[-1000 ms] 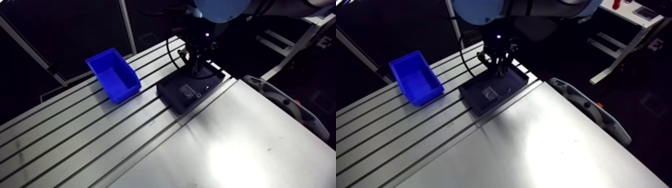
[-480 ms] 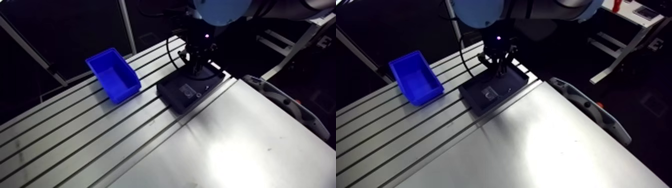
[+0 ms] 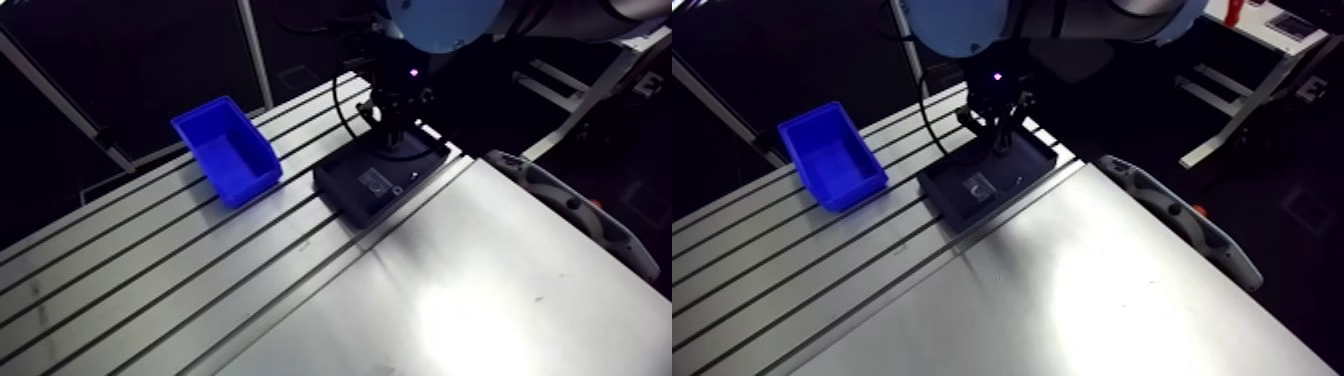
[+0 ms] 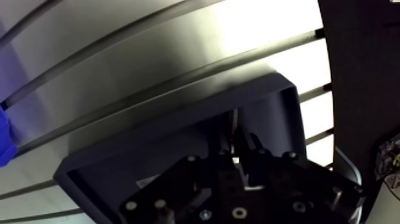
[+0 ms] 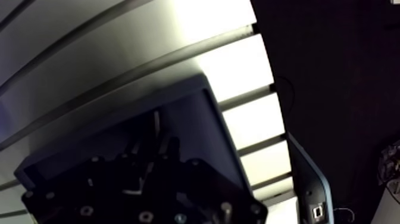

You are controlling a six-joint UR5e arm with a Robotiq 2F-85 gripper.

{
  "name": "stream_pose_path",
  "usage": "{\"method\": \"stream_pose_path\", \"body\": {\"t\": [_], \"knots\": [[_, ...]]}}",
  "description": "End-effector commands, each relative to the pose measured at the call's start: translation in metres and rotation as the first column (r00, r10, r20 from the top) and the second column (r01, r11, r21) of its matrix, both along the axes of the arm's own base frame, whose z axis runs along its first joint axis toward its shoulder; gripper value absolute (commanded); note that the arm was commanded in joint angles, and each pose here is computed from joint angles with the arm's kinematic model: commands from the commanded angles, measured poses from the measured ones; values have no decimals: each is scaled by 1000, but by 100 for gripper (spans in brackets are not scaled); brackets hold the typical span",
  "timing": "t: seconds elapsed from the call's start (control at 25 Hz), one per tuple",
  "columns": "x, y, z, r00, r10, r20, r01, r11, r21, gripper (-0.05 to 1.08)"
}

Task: Pick up the M10 bolt from the tray and put it into the blue bin.

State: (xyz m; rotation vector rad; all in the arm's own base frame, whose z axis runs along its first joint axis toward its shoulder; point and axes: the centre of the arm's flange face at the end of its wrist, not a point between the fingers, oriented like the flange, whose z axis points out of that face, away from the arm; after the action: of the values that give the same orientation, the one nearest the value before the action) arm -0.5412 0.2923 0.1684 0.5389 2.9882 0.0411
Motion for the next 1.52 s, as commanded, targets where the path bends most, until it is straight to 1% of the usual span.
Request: {"method": "stream_pose_path", "body": {"t": [0.04,0.4,0.64,0.68,0.8,0.84,0.96,1.04,1.08,1.16,1.32,1.36,1.4,1.48,1.52], "knots": [[0,0,0,1000,0,0,0,1000,0,78],[2,-3,-2,1000,3,5,-3,1000,-4,86],[1,-2,5,1000,8,-4,-8,1000,5,97],[1,-1,8,1000,8,-6,-8,1000,9,98],[3,1,12,1000,9,5,-10,1000,29,102],[3,2,16,1000,8,1,-8,999,33,103],[4,0,24,1000,9,4,-9,1000,30,105],[5,-1,28,1000,9,8,-9,1000,25,105],[4,-1,32,1000,11,4,-11,1000,28,105],[4,-1,36,1000,11,6,-11,1000,27,105],[0,-5,52,1000,20,-13,-19,999,39,105],[-4,-10,53,999,31,-13,-30,999,38,105],[-9,-17,55,999,49,-10,-48,998,34,105],[-16,-27,59,998,70,-2,-70,997,19,105],[-20,-32,63,997,80,-6,-80,997,16,105]]}}
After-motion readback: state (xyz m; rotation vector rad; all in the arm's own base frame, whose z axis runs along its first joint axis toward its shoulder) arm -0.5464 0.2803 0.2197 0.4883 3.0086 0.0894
